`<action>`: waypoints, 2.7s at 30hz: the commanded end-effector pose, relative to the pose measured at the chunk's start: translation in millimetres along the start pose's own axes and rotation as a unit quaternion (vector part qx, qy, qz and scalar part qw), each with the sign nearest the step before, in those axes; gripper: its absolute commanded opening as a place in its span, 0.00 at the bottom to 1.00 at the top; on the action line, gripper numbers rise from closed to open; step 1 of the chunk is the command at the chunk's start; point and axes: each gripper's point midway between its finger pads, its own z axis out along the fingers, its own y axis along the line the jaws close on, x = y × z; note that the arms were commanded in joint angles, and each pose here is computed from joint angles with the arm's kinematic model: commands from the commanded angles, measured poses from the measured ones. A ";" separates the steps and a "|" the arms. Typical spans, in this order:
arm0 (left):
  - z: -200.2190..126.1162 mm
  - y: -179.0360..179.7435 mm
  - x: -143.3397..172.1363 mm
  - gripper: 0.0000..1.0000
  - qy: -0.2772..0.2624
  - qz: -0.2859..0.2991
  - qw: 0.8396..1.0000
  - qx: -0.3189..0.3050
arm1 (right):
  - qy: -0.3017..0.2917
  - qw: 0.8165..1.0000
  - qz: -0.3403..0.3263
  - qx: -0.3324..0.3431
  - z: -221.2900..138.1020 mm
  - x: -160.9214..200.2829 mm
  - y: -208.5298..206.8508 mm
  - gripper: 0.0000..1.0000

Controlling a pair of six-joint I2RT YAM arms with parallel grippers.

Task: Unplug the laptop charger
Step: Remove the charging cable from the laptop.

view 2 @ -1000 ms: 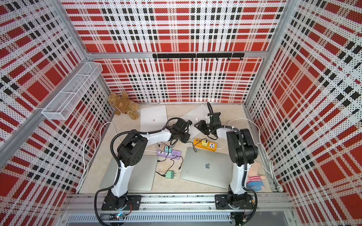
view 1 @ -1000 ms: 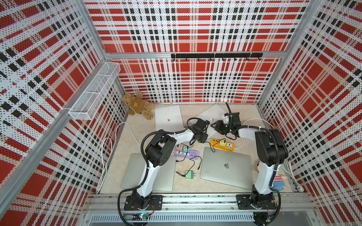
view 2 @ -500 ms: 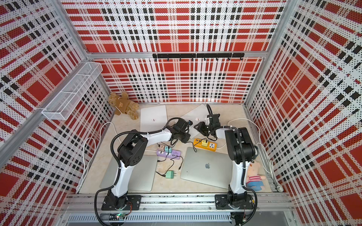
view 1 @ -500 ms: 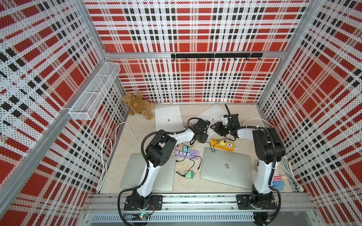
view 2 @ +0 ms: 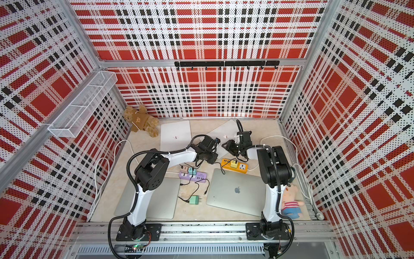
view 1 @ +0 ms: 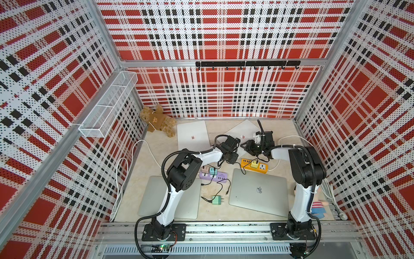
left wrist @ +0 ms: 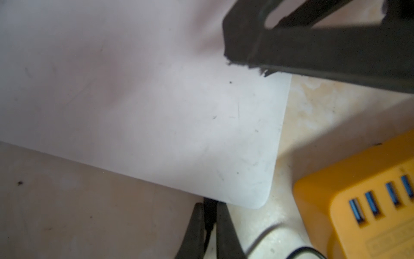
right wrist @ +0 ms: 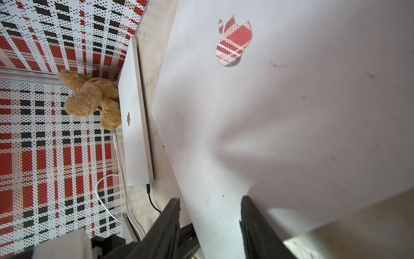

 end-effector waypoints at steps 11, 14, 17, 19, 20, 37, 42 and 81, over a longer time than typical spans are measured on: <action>1.0 7.5 20.0 0.09 0.043 -0.046 0.998 0.015 | 0.016 0.999 0.023 0.047 3.2 15.5 -31.5 0.47; -2.9 7.6 15.8 0.09 0.035 -0.022 0.999 -0.001 | 0.015 0.999 0.022 0.047 3.2 15.2 -31.1 0.47; -5.4 4.6 12.2 0.09 0.029 0.021 0.999 -0.026 | 0.016 0.999 0.020 0.048 3.7 15.4 -31.0 0.47; -5.3 4.2 15.4 0.09 0.035 0.044 0.998 -0.040 | 0.017 0.998 0.018 0.049 3.8 15.9 -30.8 0.47; -5.7 4.1 17.2 0.09 0.039 0.052 0.997 -0.046 | 0.017 0.998 0.019 0.050 3.6 15.9 -30.7 0.47; -13.8 -1.5 18.7 0.09 0.040 0.060 0.997 -0.028 | 0.022 0.998 0.015 0.058 2.6 17.8 -31.5 0.46; -16.8 -3.6 19.7 0.10 0.040 0.060 0.997 -0.018 | 0.022 0.998 0.015 0.058 2.5 17.5 -31.3 0.46; -24.2 -9.1 22.8 0.08 0.043 -0.004 0.999 0.029 | 0.020 0.998 0.004 0.055 -0.5 13.2 -24.3 0.45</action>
